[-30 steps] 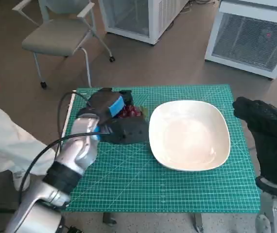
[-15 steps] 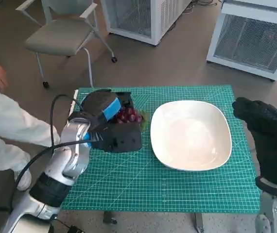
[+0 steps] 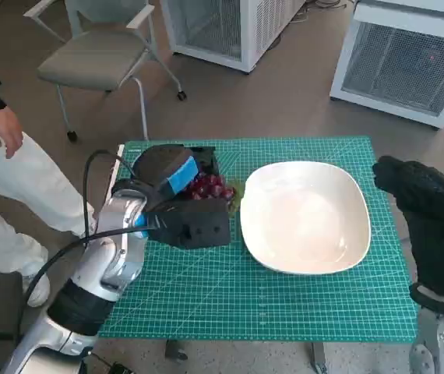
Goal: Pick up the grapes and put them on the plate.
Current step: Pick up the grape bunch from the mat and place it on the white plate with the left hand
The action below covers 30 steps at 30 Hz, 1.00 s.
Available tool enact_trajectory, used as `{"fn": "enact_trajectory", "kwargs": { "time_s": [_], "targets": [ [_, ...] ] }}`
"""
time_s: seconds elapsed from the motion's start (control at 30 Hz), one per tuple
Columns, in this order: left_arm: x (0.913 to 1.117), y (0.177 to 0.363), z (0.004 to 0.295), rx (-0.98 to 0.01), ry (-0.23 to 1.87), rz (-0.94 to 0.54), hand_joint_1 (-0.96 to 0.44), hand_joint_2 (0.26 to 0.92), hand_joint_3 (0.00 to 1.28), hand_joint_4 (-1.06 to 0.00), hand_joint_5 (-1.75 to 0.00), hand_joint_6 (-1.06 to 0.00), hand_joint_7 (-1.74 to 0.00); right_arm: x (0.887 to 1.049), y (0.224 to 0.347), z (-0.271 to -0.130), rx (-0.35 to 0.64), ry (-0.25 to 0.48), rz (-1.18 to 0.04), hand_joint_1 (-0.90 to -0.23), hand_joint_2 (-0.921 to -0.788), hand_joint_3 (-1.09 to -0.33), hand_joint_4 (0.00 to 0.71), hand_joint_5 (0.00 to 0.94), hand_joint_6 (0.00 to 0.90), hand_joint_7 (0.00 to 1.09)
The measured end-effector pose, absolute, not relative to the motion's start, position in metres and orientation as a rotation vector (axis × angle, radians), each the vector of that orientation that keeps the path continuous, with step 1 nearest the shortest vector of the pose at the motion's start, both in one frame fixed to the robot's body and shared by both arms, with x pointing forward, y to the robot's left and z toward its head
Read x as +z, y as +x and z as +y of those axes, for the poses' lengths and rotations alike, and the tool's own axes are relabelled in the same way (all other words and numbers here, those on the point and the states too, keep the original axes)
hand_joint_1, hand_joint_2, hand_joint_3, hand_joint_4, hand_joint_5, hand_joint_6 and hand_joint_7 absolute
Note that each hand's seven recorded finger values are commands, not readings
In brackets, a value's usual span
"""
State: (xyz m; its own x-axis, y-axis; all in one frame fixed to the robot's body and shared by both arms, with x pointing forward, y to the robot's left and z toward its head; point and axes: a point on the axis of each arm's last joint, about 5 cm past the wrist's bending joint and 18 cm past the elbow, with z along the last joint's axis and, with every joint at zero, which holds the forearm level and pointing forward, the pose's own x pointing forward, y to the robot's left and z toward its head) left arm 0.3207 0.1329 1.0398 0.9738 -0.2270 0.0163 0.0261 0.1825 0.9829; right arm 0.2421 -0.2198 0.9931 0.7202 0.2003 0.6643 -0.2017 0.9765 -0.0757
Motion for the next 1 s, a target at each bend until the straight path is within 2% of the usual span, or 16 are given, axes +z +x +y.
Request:
{"fn": "enact_trajectory", "kwargs": {
  "time_s": [0.3,0.47,0.63,0.7,0.83,0.9,1.0],
  "targets": [
    [1.045,0.311,0.099,-0.230,1.370,-0.211,0.00,0.920,0.09,-0.69,-1.27,-0.60,-1.10,0.993,0.242,-0.220,0.222,0.001,-0.734,-0.643,-0.921,-0.690,0.359,0.004,-0.001,0.68],
    [1.055,0.304,0.076,-0.280,1.346,-0.299,0.00,0.920,0.10,-0.67,-1.29,-0.59,-1.10,0.993,0.242,-0.220,0.223,0.003,-0.731,-0.642,-0.921,-0.691,0.358,0.004,-0.001,0.69],
    [1.068,0.299,0.058,-0.321,1.322,-0.407,0.00,0.920,0.14,-0.60,-1.40,-0.57,-1.08,0.994,0.241,-0.220,0.225,0.003,-0.731,-0.641,-0.921,-0.693,0.356,0.003,-0.001,0.69],
    [1.072,0.298,0.052,-0.336,1.316,-0.446,0.00,0.891,0.22,-0.57,-1.42,-0.55,-1.15,0.995,0.241,-0.220,0.225,0.002,-0.734,-0.641,-0.921,-0.693,0.356,0.002,-0.001,0.69],
    [1.078,0.295,0.041,-0.365,1.302,-0.518,0.00,0.763,0.51,-0.49,-1.46,-0.49,-1.37,0.995,0.239,-0.220,0.223,0.000,-0.736,-0.637,-0.921,-0.695,0.354,0.002,-0.001,0.69],
    [1.080,0.294,0.035,-0.380,1.295,-0.539,0.00,0.737,0.56,-0.48,-1.46,-0.48,-1.40,0.994,0.238,-0.221,0.220,0.000,-0.734,-0.635,-0.921,-0.696,0.354,0.002,-0.001,0.69],
    [1.082,0.293,0.026,-0.400,1.287,-0.552,0.00,0.736,0.56,-0.48,-1.44,-0.48,-1.41,0.994,0.237,-0.221,0.217,-0.001,-0.735,-0.633,-0.921,-0.697,0.354,0.001,-0.001,0.69]
  ]
}}
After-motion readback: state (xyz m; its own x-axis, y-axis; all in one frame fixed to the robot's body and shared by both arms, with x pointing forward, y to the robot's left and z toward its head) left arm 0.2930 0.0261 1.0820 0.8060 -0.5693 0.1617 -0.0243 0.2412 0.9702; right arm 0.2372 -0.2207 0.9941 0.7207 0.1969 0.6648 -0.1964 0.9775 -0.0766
